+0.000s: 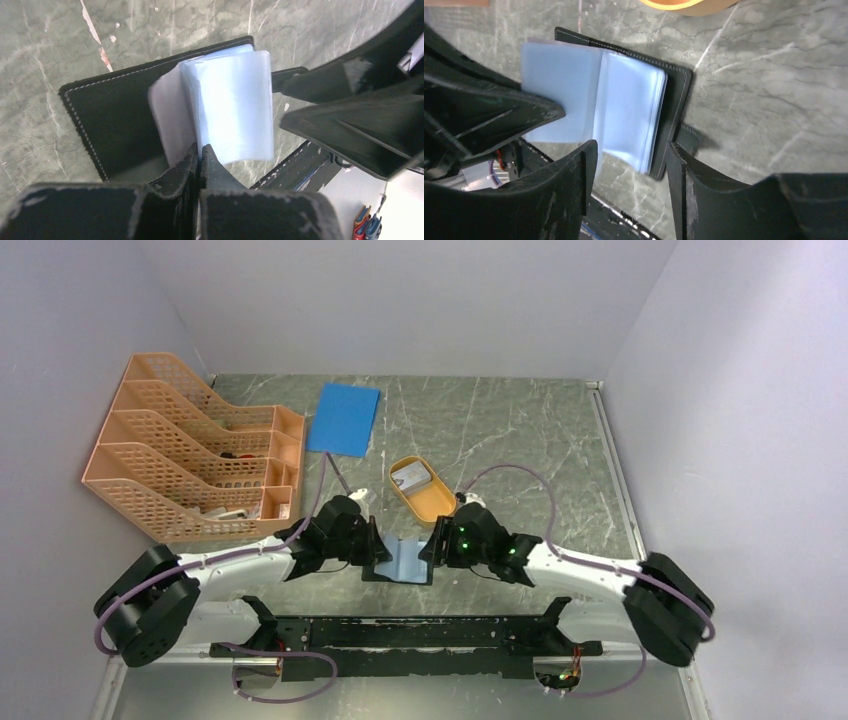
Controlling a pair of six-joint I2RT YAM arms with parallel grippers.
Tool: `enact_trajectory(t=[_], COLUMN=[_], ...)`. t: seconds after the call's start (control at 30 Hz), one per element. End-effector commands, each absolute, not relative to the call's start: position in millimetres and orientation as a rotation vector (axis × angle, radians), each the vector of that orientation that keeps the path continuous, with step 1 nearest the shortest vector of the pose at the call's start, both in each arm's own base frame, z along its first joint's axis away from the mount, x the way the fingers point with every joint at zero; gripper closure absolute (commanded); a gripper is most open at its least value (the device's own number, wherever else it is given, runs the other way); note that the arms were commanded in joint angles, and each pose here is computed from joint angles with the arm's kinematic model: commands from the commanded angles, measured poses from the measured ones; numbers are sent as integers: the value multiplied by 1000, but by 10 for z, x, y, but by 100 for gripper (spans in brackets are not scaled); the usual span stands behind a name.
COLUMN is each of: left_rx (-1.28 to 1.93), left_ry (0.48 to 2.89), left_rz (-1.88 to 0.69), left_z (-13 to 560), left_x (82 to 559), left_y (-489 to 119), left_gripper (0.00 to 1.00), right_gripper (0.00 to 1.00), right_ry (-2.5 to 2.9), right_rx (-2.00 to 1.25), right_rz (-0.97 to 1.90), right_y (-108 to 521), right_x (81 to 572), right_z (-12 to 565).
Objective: Put the credit cards into the card holder
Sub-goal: Turn over the card slot in the card holder.
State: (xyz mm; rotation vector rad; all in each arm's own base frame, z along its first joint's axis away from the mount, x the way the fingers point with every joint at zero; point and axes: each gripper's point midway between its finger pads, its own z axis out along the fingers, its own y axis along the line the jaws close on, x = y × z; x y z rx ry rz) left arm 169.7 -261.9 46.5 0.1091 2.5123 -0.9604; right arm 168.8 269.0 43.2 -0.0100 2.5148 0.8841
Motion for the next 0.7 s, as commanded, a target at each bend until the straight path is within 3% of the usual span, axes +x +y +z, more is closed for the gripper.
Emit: enact_trajectory(t=[0.0, 0.17, 0.4, 0.67], left_rx=[107, 95, 97, 173], left_ry=[2457, 2466, 2472, 2443], left_rz=[-946, -948, -964, -1064], left_z=[649, 641, 636, 723], left_x=[1840, 1848, 1832, 1739], left_y=[-2658, -2678, -2698, -2780], left_gripper=[95, 95, 94, 63], right_gripper=[43, 54, 66, 67], right_ry=[2455, 2394, 2478, 2569], right_rx=[-22, -111, -128, -99], right_rz=[774, 947, 1022, 948], right_y=[2464, 2701, 3067, 3088], right_x=[1731, 1657, 1633, 1654], right_z=[714, 996, 660, 222])
